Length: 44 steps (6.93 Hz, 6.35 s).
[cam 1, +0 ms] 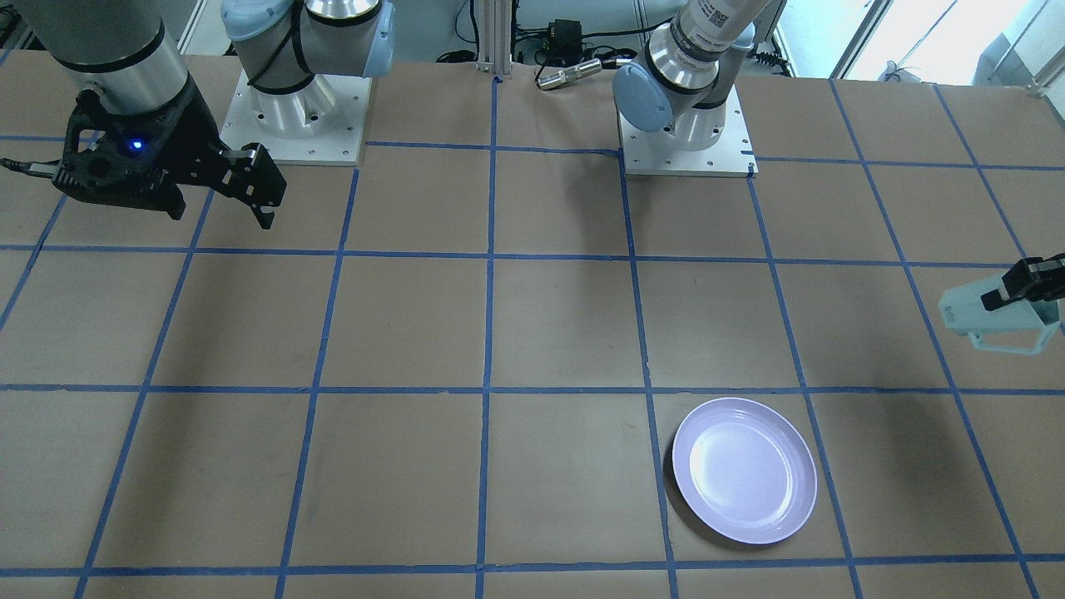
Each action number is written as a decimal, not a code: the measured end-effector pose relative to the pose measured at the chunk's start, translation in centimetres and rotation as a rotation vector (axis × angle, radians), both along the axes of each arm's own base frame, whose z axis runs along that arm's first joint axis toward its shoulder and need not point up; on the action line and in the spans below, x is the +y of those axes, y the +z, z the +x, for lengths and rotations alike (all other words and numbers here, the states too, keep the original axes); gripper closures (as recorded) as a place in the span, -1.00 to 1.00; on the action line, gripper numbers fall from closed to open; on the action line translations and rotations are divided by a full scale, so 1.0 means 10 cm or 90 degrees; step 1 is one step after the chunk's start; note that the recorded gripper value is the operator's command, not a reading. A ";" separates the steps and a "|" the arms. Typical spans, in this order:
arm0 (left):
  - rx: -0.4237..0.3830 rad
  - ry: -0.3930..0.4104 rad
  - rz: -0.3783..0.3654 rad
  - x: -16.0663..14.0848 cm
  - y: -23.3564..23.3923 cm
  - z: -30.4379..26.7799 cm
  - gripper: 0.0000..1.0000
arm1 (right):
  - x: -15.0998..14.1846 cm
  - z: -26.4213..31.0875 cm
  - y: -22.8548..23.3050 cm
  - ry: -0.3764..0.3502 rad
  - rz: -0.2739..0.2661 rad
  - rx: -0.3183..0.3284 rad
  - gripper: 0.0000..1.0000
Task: Flip cup and place on plate
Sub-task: 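Lift the teal cup and carry it toward the lavender plate, then rotate the cup upright and lower it onto the plate, then open the left gripper and raise it away from the cup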
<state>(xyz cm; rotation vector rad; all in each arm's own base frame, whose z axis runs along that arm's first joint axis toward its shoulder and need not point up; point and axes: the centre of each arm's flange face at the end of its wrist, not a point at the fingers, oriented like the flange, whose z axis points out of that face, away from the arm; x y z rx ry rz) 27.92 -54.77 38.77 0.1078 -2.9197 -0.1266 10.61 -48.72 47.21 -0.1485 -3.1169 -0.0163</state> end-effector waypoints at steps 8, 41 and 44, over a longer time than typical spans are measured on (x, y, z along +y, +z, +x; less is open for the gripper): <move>-0.165 -0.084 -0.121 -0.98 -0.11 -2.73 1.00 | 0.00 0.00 0.00 0.000 0.000 -0.001 -1.00; -0.143 -0.053 -0.045 0.30 0.88 -3.81 -1.00 | 0.00 0.00 0.00 0.000 0.000 0.000 -1.00; -0.142 -0.052 -0.041 0.33 0.90 -3.81 -1.00 | 0.00 0.00 0.00 0.000 0.000 0.000 -1.00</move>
